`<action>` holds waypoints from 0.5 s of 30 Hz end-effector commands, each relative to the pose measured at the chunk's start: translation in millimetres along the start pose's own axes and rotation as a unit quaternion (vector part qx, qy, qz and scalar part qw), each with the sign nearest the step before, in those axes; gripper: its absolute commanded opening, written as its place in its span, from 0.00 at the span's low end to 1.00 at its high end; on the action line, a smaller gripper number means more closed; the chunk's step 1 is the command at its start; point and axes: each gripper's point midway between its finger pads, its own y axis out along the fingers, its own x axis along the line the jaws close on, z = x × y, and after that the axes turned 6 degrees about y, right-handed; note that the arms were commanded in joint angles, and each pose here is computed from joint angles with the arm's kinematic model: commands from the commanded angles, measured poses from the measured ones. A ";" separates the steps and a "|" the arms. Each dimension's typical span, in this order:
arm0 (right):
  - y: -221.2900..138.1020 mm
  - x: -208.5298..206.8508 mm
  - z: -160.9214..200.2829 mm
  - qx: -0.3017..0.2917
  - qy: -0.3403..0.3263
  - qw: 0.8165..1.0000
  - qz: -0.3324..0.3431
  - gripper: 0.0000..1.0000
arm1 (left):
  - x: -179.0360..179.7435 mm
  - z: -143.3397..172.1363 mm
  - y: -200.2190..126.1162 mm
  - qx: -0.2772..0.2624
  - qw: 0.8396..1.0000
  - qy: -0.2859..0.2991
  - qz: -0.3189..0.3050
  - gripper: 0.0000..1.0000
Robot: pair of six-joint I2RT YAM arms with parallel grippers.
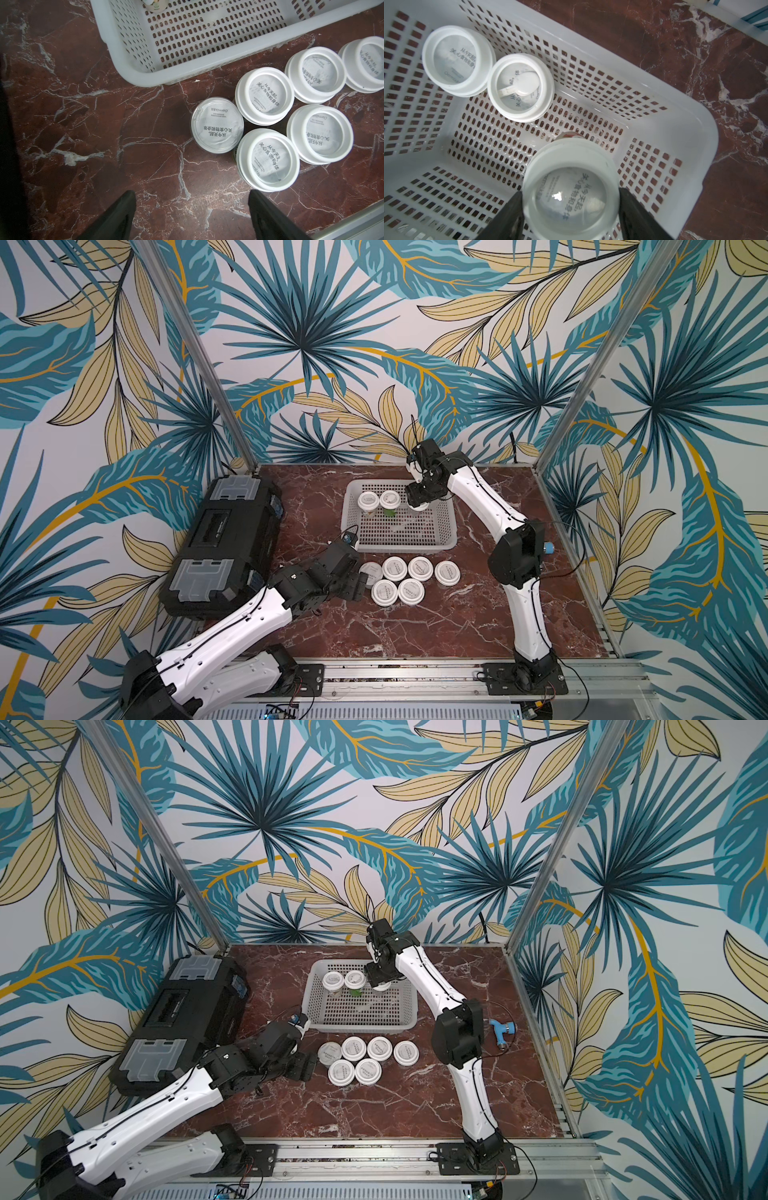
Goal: Put the yogurt in the basket
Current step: Place the yogurt in the basket.
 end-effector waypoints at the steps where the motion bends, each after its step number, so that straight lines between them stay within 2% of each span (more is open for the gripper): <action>1: 9.8 -4.2 -1.7 0.008 -0.005 1.000 -0.001 0.70 | -0.5 -4.9 -1.6 -0.002 1.000 0.007 -0.003 0.89; 15: 41.5 -11.0 -18.4 -0.003 0.016 1.000 -0.007 0.70 | -5.2 -22.1 -1.6 -0.005 1.000 0.016 -0.003 0.89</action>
